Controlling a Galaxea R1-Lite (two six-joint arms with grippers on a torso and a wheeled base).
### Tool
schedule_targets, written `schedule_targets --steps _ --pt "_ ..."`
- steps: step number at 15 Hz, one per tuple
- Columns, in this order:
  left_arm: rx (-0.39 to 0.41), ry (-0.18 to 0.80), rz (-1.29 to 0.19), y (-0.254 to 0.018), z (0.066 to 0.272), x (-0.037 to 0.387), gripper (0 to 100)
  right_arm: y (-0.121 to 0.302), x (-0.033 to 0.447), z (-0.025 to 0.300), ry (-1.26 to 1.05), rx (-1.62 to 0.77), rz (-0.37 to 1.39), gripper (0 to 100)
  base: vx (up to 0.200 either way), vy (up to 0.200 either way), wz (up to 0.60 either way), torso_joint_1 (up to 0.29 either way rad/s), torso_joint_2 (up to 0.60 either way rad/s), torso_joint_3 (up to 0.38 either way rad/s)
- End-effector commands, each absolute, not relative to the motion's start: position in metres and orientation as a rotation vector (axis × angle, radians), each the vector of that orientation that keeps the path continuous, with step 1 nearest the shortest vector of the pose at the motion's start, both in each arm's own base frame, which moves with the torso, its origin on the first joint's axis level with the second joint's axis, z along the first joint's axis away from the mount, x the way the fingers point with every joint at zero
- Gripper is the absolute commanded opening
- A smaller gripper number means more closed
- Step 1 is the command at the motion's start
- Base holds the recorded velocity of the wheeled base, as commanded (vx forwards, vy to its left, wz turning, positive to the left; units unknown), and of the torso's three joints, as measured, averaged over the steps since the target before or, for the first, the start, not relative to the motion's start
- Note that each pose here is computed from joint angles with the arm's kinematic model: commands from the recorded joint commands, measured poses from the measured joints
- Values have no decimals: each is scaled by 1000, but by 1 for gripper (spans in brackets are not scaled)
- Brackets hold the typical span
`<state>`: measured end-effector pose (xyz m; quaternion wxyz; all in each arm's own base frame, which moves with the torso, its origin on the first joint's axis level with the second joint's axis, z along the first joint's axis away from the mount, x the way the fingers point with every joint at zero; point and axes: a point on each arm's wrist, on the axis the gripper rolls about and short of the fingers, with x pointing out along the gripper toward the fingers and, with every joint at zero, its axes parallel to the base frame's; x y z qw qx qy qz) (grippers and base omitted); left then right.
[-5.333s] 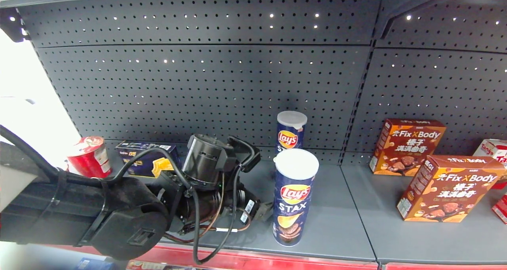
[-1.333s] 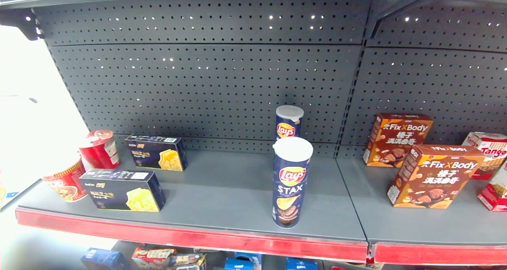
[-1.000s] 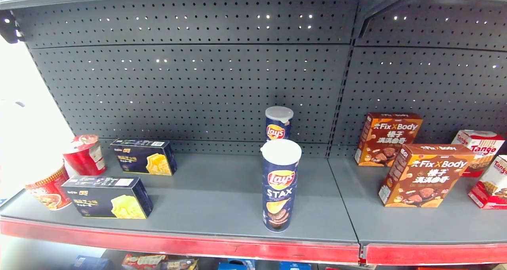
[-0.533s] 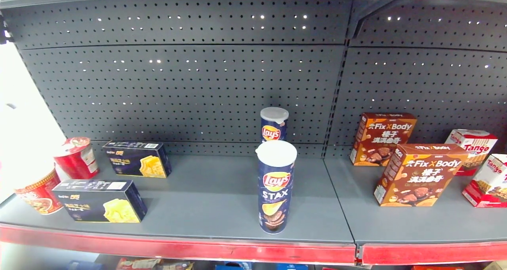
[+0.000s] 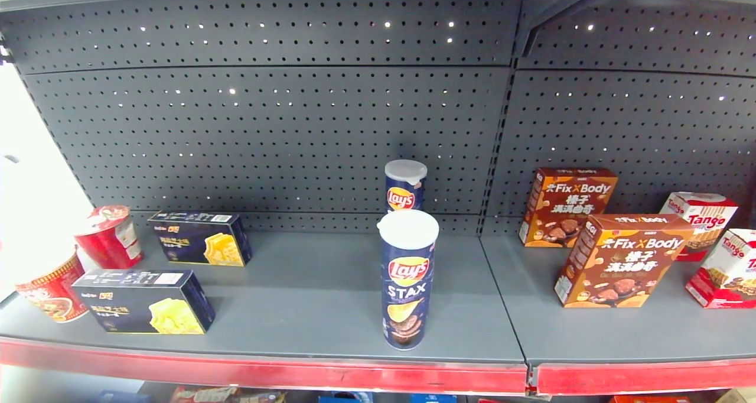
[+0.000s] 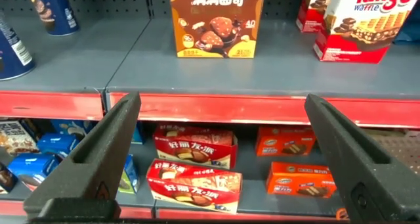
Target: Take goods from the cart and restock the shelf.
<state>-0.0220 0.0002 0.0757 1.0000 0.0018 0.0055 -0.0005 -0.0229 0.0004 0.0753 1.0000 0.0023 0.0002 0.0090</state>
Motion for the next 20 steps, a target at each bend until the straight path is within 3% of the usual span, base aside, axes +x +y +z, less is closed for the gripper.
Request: schedule_targets --steps 1,20 --pt "6 14 -3 0 76 -22 100 0 -23 75 2 5 18 100 0 200 0 2 2 7" --pt "2 14 -2 0 76 -22 100 0 -23 75 2 5 18 100 21 0 0 0 0 0"
